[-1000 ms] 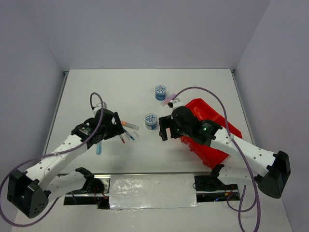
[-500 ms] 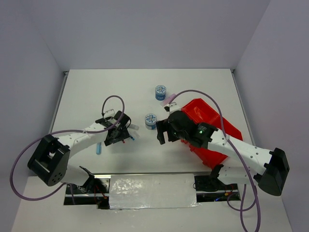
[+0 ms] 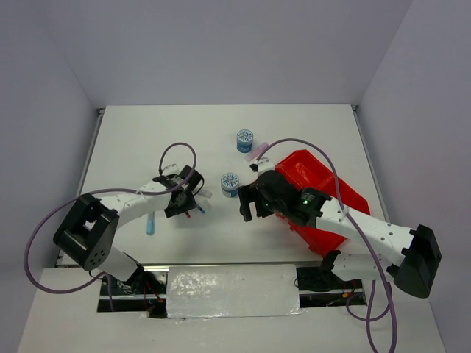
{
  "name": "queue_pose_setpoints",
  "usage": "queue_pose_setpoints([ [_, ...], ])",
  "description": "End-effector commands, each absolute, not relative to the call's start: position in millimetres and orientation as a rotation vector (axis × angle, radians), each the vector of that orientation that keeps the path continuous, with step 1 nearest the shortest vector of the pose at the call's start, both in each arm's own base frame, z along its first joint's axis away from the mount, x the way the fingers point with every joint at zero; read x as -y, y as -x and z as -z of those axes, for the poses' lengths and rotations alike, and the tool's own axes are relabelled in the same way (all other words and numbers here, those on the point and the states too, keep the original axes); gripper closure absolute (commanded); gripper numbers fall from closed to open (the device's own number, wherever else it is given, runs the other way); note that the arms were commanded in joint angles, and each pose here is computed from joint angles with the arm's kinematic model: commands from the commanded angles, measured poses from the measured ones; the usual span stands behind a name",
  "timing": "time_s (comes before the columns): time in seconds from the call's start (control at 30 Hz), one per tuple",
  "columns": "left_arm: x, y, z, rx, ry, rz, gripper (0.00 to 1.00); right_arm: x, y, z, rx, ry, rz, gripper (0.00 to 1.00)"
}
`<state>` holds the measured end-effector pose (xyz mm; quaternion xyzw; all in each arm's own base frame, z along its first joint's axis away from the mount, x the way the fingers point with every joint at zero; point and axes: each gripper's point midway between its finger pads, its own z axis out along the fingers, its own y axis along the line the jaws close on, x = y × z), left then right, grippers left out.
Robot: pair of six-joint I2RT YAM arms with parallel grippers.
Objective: Sort the stationery into containers
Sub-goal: Pick up the pen from the center of the board.
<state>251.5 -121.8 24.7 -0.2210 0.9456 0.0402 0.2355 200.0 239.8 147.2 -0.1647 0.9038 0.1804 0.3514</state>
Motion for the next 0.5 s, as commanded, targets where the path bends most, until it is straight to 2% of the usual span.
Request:
queue_pose_setpoints([
  [0.0, 121, -267, -32, -2.534, 0.655, -0.121, 0.34, -246, -200, -158, -2.292, 0.446, -0.5, 0.04],
  [0.33, 107, -262, -13, -2.547, 0.697, -0.158, 0.37, -260, -196, -157, -2.286, 0.494, -0.537, 0.04],
  [0.47, 111, -261, -2, -2.575, 0.68, -0.132, 0.54, -263, -195, -155, -2.292, 0.501, -0.527, 0.04],
])
